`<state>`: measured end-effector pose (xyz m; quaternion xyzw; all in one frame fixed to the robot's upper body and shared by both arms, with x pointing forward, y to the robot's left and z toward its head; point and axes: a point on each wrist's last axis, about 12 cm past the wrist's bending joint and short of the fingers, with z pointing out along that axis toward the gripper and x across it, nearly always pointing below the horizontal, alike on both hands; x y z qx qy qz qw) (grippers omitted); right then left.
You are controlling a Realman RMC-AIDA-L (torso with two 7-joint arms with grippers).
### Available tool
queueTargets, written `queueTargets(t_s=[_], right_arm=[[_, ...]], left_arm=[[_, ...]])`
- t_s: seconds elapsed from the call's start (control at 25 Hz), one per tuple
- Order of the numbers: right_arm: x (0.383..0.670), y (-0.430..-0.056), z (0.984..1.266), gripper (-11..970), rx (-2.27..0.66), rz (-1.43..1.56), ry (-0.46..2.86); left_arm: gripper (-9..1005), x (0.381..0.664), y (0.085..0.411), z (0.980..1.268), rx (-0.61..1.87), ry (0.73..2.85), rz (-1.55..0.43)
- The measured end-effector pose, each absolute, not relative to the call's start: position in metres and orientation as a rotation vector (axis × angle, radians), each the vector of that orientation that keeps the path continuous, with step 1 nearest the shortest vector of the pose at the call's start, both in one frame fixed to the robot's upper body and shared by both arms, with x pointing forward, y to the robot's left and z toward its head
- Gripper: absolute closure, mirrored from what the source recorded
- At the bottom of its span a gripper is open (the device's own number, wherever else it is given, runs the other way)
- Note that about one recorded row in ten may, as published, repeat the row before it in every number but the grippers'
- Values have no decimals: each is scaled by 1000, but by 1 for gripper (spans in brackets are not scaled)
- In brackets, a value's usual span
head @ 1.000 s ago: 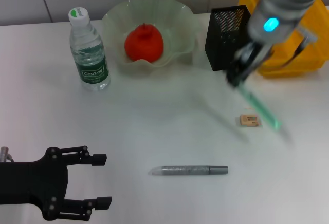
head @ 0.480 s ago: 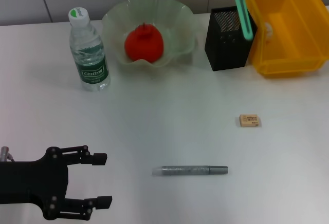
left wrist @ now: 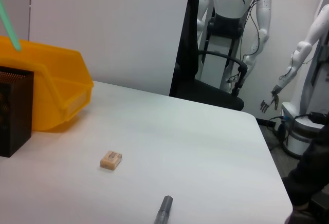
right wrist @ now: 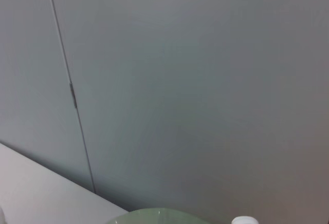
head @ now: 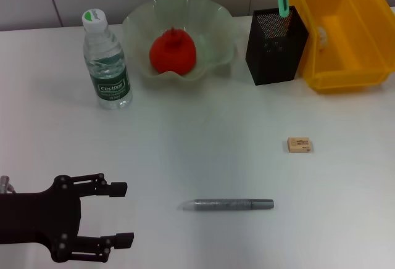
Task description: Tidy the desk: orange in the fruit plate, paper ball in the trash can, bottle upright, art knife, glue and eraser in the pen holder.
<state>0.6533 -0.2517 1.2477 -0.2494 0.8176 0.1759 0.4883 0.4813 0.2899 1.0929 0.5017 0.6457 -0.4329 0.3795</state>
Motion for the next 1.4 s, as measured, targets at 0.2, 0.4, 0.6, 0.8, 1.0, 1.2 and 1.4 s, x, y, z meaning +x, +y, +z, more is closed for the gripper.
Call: queueTargets(t_s=[0.2, 0.4, 0.6, 0.8, 1.0, 1.2, 1.4], right_arm=[[655, -256, 1233, 764, -590, 417, 2015], [657, -260, 1216, 760, -591, 394, 2034], [659, -262, 1203, 756, -608, 376, 2045], [660, -263, 1196, 752, -605, 367, 2053], [660, -264, 1193, 749, -601, 363, 2060], [660, -264, 1193, 745, -607, 358, 2060], [659, -266, 1195, 697, -606, 356, 2058]], left_arm=[[181, 482, 290, 1094, 1276, 1645, -1107], [181, 483, 291, 1095, 1269, 1641, -1105], [181, 483, 291, 1096, 1263, 1638, -1107], [181, 483, 291, 1096, 1256, 1640, -1111], [181, 483, 291, 1097, 1253, 1636, -1112], [181, 484, 290, 1097, 1252, 1634, -1113], [181, 484, 290, 1097, 1251, 1634, -1113]])
